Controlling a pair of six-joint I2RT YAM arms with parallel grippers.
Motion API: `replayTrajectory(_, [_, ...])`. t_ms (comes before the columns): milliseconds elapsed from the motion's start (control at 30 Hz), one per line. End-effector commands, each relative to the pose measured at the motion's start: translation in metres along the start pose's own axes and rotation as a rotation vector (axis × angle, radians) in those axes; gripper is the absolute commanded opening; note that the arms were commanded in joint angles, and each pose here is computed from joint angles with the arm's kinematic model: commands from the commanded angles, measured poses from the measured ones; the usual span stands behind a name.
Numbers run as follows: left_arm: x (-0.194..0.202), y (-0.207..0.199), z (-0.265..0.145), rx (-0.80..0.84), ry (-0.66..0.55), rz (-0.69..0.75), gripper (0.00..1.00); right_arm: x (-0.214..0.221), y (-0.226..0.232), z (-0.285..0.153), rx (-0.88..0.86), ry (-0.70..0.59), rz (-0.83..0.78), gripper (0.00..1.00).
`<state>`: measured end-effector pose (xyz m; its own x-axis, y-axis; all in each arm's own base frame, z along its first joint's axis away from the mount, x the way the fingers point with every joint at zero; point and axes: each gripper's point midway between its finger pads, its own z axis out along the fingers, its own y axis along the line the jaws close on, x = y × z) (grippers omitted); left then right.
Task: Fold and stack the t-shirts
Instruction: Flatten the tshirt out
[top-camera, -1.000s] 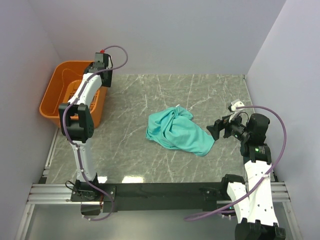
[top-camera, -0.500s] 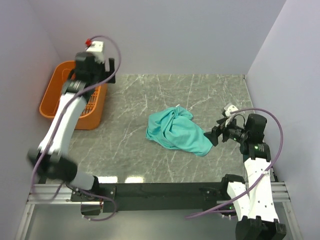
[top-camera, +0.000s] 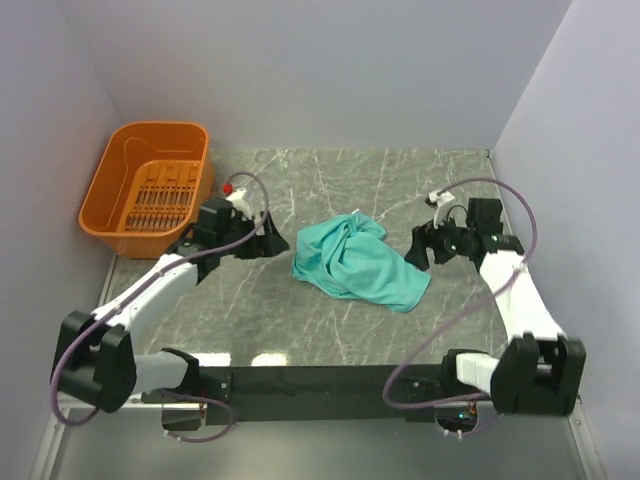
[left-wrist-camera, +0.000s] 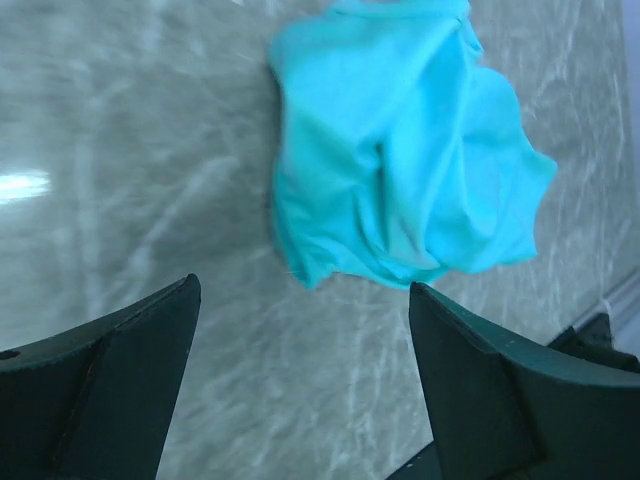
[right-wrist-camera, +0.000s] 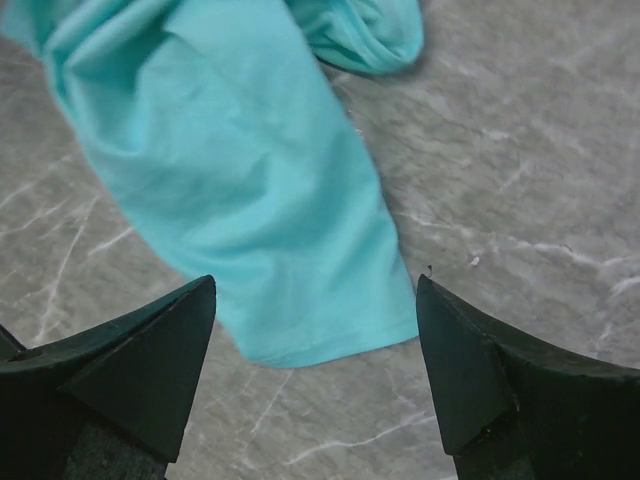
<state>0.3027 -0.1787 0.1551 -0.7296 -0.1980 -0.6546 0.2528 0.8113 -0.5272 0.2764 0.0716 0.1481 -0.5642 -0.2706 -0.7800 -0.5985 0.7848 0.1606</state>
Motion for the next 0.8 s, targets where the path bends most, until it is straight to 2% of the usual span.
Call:
replayTrajectory(0, [-0.026,-0.036,0.02,0.093,-0.08,-0.028,0.89,0.0,-0.034,0.016,0.082,0.088,0.056,0.86])
replayTrajectory(200, [-0.009,-0.012,0.062,0.023,-0.028,-0.063,0.85,0.022,-0.058,0.043,0.077,0.235,0.126,0.82])
replayTrajectory(467, [0.004,-0.013,0.084,0.039,0.049,-0.004,0.82,0.074,-0.077,0.052,0.147,0.421,0.162,0.79])
replayTrajectory(767, [0.01,-0.017,0.104,0.053,0.128,0.039,0.8,0.095,-0.067,0.052,0.085,0.497,0.173,0.72])
